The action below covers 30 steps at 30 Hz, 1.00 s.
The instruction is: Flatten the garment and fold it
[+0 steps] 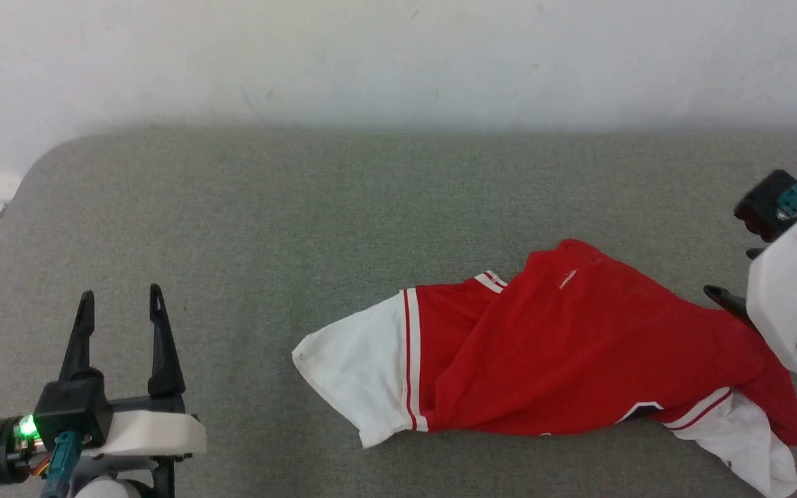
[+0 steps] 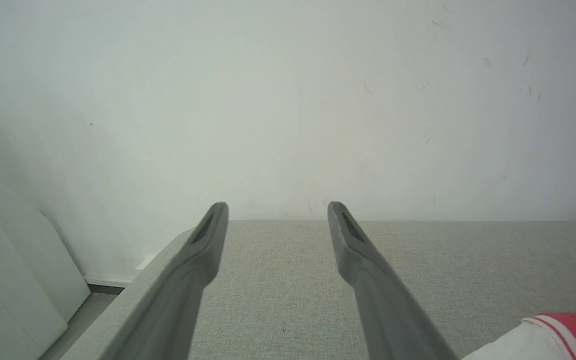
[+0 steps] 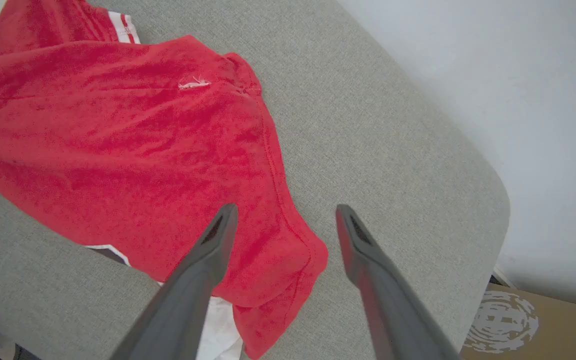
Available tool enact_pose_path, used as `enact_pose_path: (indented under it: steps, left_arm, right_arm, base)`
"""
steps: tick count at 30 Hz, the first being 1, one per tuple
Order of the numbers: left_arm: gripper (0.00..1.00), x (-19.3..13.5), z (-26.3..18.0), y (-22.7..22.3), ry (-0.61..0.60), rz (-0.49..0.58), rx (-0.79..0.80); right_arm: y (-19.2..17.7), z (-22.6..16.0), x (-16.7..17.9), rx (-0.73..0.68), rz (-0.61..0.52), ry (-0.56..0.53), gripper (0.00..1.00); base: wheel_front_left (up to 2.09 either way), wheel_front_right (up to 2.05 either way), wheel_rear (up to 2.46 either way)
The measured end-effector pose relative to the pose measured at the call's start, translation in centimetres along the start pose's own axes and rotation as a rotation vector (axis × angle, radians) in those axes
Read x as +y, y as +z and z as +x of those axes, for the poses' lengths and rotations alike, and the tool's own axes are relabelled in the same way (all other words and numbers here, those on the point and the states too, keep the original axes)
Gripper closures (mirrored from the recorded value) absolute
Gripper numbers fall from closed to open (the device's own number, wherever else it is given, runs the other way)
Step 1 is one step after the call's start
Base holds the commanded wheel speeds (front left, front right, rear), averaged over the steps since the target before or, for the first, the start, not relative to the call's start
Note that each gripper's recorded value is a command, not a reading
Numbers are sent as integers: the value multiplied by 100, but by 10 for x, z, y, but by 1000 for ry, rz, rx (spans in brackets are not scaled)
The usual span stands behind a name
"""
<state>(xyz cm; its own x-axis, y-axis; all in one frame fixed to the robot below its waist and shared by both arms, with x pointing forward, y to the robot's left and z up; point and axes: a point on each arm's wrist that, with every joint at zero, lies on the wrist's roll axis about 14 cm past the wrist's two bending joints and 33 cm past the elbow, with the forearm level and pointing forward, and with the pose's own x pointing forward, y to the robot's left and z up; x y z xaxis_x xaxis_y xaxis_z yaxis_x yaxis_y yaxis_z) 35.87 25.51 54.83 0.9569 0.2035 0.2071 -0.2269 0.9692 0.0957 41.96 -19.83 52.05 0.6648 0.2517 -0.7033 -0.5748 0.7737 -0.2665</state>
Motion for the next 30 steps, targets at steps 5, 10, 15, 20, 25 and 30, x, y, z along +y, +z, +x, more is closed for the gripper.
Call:
enact_pose_path:
  steps: [5, 10, 15, 20, 25, 30]
  left_arm:
    - [0, -6, 9, -1, -15, 10, -2]
    - [0, -8, 17, -5, -13, 17, 4]
    - [0, -9, 25, -15, -6, 25, 25]
    - [0, -3, 28, -24, 20, 39, 52]
    - [0, 2, 26, -33, 35, 52, 77]
    - [0, 0, 27, -30, 34, 46, 69]
  right_arm:
    - [10, 39, -1, 99, 6, 23, 0]
    - [13, 83, 5, 163, 28, 54, 0]
    - [-2, 126, 17, 237, 16, 86, 0]
    - [-34, 156, 42, 331, -21, 148, 0]
    - [-36, 165, 47, 333, -28, 182, 45]
    - [-28, 161, 53, 253, -48, 201, 100]
  base:
    - [0, 0, 0]
    - [0, 0, 0]
    - [0, 0, 0]
    - [0, 0, 0]
    - [0, 0, 0]
    - [0, 0, 0]
